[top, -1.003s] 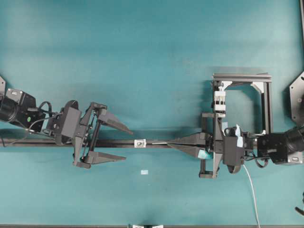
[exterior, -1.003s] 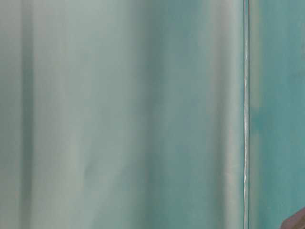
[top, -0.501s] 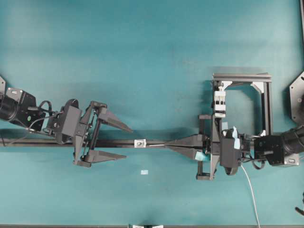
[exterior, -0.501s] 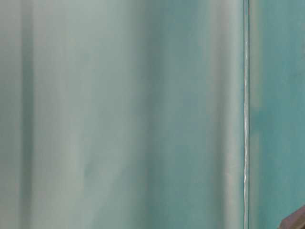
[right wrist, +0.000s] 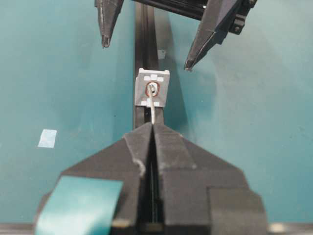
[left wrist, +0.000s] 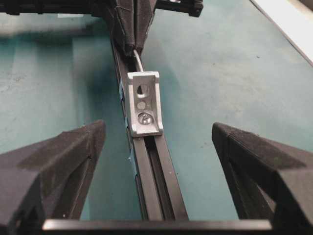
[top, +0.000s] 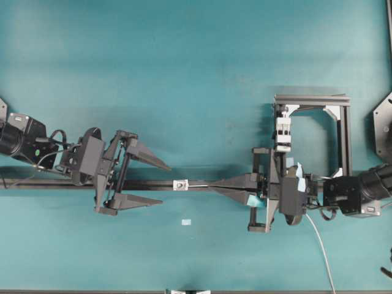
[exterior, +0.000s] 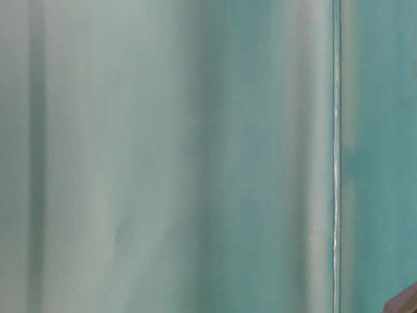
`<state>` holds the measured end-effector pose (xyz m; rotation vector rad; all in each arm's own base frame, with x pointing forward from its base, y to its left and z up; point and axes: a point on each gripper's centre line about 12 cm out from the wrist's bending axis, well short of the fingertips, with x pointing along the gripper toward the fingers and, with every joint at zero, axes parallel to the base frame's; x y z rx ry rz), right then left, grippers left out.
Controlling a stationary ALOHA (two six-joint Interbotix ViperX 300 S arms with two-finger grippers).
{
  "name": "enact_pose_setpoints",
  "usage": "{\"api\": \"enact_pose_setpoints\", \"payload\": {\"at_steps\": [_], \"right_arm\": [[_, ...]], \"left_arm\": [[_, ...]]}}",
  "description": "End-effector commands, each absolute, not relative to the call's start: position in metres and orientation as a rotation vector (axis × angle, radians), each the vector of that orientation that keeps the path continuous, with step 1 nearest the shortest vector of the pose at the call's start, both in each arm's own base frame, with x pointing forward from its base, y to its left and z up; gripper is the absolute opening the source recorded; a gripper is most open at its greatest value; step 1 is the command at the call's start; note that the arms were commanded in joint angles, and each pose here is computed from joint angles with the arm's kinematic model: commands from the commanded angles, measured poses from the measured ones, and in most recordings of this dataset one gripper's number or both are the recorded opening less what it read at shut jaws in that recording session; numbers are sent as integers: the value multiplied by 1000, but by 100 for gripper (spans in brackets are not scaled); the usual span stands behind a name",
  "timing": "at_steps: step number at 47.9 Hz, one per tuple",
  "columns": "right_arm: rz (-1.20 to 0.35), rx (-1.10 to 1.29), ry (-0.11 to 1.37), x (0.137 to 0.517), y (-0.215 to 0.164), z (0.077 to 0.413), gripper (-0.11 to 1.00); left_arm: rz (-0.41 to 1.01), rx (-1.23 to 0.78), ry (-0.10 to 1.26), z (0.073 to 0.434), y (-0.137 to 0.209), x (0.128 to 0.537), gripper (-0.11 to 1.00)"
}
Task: Insert the wire through the hole in the metal fitting marked with a red label. (retake)
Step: 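Align and push the wire tip through the bracket hole leftward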
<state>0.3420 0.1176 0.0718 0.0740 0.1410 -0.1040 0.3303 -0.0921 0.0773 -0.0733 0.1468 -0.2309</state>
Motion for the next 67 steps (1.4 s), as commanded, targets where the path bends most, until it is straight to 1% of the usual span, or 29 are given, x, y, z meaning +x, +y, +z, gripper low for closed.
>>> {"api": "enact_pose_setpoints", "payload": {"at_steps": [1, 15, 40, 59, 67], "right_arm": [[-114, 84, 132, 345, 116, 76, 2], [-116, 89, 156, 351, 116, 75, 2], [-127, 90, 154, 367, 118, 71, 2], [-131, 80, 136, 375, 118, 76, 2], [-134, 83, 149, 376, 116, 75, 2]], "left_arm": [[-225, -80, 119, 85, -91, 333, 49], [-225, -80, 119, 85, -91, 333, 49], [-226, -78, 130, 84, -91, 332, 49], [-222, -81, 118, 90, -90, 335, 49], [-218, -78, 155, 91, -90, 337, 48]]}}
